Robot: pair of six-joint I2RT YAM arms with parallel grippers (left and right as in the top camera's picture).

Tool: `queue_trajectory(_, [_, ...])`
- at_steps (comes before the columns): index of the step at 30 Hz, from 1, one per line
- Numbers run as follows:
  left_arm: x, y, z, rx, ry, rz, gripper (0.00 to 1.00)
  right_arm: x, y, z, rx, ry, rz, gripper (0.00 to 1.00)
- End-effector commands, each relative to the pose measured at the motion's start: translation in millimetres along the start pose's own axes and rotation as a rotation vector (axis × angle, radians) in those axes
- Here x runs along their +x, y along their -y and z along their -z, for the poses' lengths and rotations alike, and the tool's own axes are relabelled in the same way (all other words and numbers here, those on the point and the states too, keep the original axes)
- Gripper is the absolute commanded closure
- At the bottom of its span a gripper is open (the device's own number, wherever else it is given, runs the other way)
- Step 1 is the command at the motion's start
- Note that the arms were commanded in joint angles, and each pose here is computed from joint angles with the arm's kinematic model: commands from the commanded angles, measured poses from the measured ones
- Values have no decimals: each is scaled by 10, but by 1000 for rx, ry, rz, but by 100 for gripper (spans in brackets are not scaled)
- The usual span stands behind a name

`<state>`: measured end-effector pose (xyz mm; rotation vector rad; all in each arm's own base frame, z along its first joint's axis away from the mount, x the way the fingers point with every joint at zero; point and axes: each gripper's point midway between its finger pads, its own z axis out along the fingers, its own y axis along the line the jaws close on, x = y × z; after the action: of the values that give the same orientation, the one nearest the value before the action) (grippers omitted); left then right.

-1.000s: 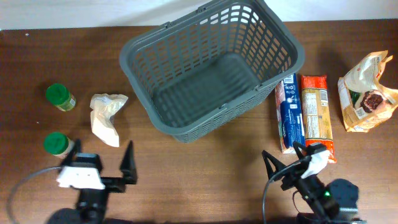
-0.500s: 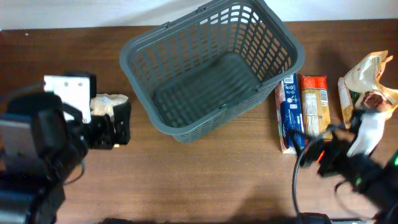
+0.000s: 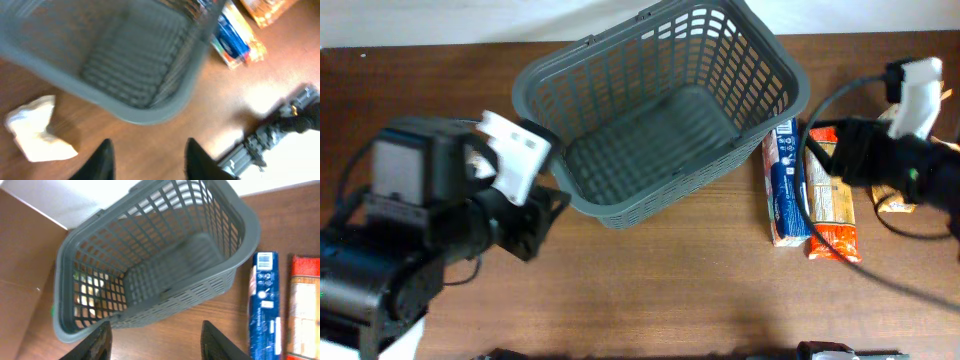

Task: Pack container
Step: 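Grasp the grey basket rim with both grippers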

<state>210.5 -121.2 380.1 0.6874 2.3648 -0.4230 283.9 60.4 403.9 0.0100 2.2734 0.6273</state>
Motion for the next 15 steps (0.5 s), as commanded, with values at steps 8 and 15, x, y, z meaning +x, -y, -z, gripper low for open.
queue_trajectory(8, [354,749,-286,169,-194,-389,98,-27,314,-701,16,-168,-95,96])
queue_trajectory(15, [623,967,-717,131,-364,-558,98,-27,365,-1069,130,-195,-3,96])
